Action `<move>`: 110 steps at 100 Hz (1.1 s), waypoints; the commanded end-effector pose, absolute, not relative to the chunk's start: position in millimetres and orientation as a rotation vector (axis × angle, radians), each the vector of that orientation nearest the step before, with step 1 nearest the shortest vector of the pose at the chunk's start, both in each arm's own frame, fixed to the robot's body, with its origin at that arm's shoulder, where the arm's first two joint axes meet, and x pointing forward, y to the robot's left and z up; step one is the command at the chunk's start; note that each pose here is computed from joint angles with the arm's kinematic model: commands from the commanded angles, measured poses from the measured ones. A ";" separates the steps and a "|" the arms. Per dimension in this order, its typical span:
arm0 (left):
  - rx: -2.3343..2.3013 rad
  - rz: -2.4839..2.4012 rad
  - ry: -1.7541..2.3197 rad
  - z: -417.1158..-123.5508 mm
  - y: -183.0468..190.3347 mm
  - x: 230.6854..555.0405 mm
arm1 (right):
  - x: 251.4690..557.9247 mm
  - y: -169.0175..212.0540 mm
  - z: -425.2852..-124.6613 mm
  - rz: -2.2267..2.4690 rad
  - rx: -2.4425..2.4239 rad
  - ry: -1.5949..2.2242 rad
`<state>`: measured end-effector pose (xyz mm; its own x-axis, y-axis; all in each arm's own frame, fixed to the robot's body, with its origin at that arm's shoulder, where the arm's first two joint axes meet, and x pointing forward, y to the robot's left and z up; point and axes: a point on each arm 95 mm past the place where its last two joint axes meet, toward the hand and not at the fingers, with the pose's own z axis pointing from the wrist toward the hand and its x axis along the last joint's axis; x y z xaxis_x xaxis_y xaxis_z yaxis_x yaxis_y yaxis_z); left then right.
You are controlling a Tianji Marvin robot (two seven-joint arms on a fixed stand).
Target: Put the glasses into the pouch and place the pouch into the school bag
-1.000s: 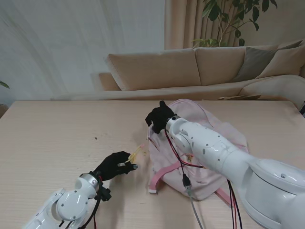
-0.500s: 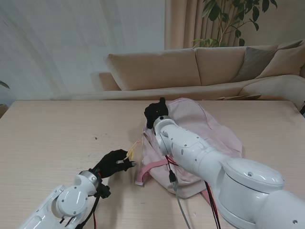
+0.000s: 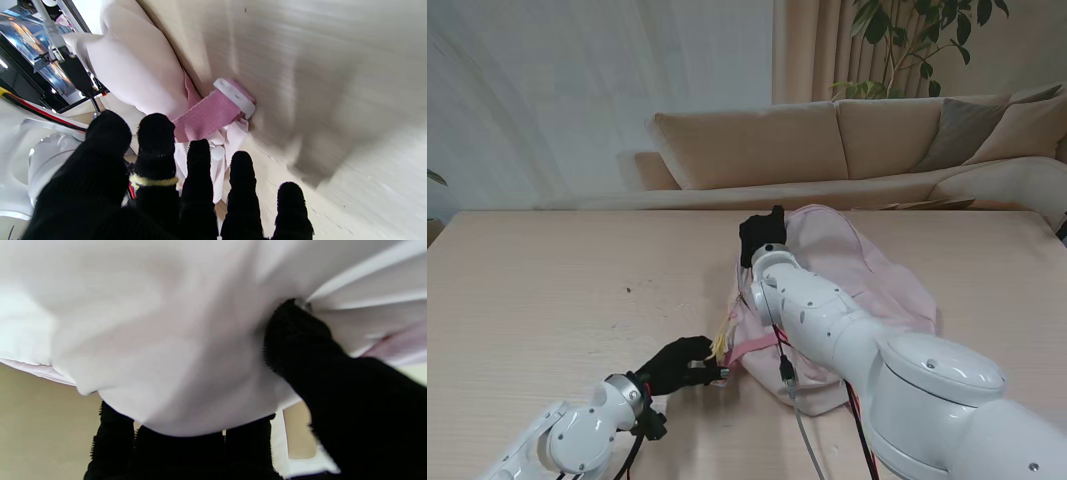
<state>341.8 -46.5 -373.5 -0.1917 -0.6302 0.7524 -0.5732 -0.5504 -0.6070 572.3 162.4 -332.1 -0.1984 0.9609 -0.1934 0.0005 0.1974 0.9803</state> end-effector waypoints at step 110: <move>-1.481 -1.695 1.452 -342.9 -40.5 369.5 | 566.5 141.7 -339.0 1.207 0.912 1.594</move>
